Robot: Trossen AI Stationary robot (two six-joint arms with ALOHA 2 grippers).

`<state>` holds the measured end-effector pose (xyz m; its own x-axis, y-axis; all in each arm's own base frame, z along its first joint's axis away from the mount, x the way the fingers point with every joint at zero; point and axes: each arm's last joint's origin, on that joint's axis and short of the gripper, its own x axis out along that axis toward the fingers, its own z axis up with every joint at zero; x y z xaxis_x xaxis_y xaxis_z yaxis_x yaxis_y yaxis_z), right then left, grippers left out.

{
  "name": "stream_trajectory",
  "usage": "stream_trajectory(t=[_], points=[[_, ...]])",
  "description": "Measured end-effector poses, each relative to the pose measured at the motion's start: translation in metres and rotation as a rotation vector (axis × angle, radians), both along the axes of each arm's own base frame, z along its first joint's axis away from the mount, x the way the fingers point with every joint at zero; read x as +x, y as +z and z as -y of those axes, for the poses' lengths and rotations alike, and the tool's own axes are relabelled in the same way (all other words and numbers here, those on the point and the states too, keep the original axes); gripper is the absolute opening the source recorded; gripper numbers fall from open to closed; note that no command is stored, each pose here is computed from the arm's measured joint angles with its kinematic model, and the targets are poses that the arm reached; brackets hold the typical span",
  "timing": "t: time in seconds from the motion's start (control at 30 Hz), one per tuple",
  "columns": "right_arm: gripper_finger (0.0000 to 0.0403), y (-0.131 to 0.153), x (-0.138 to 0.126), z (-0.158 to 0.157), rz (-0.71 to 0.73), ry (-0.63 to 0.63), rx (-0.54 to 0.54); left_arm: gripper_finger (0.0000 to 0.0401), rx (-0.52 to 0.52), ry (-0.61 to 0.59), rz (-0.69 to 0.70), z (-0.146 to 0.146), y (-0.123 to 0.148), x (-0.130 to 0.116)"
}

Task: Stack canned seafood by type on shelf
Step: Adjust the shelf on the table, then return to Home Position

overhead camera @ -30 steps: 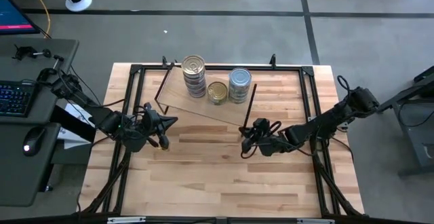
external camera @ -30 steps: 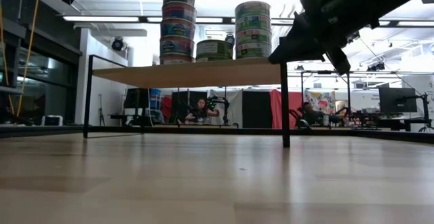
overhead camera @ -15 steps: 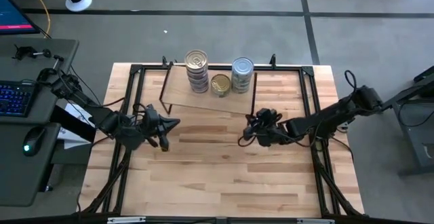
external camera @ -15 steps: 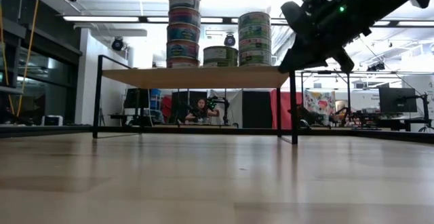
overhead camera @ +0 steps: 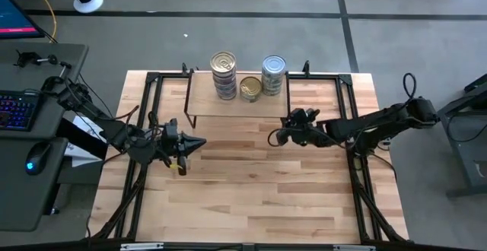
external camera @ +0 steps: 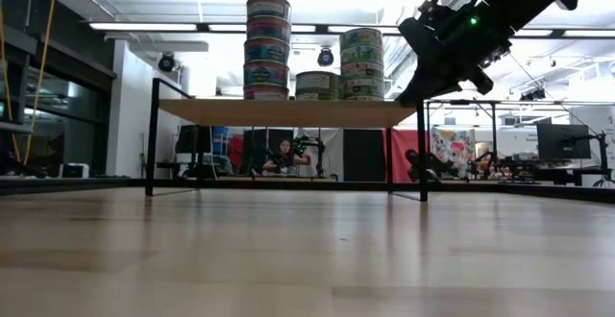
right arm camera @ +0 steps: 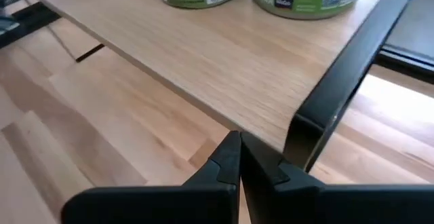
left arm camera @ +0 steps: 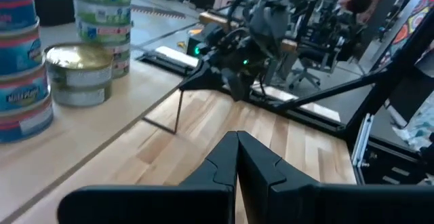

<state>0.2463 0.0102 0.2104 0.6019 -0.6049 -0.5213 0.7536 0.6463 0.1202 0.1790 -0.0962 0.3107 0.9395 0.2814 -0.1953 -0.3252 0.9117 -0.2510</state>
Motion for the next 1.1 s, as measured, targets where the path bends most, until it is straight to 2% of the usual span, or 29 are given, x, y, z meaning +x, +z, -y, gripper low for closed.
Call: stream_trajectory(t=[0.2, 0.27, 0.33, 0.4, 0.47, 0.53, 0.6, 0.7, 0.97, 1.1], points=[[0.0000, 0.017, -0.008, -0.003, 0.046, 0.100, 0.039, 0.0000, 0.067, -0.013, 0.047, -0.003, 0.009, 0.005], [0.0000, 0.028, -0.015, -0.007, 0.092, 0.135, 0.049, 0.0000, 0.098, -0.080, 0.076, -0.007, 0.014, 0.010], [0.0000, 0.040, -0.023, -0.011, 0.150, 0.167, 0.057, 0.0000, 0.142, -0.211, 0.119, -0.015, 0.020, 0.017], [0.0000, 0.050, -0.031, -0.017, 0.202, 0.197, 0.066, 0.0000, 0.178, -0.312, 0.149, -0.027, 0.024, 0.025], [0.0000, 0.058, -0.039, -0.022, 0.241, 0.228, 0.079, 0.0000, 0.218, -0.305, 0.120, -0.048, 0.020, 0.033], [0.0000, 0.063, -0.045, -0.027, 0.277, 0.252, 0.100, 0.0000, 0.238, -0.249, 0.062, -0.074, 0.011, 0.035], [0.0000, 0.066, -0.050, -0.033, 0.297, 0.268, 0.134, 0.0000, 0.195, -0.218, 0.045, -0.096, 0.004, 0.030], [0.0000, 0.066, -0.058, -0.040, 0.306, 0.268, 0.178, 0.0000, 0.093, -0.245, 0.118, -0.112, -0.010, 0.012], [0.0000, 0.065, -0.067, -0.053, 0.332, 0.257, 0.230, 0.0000, -0.108, -0.159, 0.276, -0.099, -0.086, -0.034], [0.0000, 0.066, -0.068, -0.055, 0.351, 0.237, 0.237, 0.0000, -0.141, -0.124, 0.316, -0.090, -0.107, -0.047]])
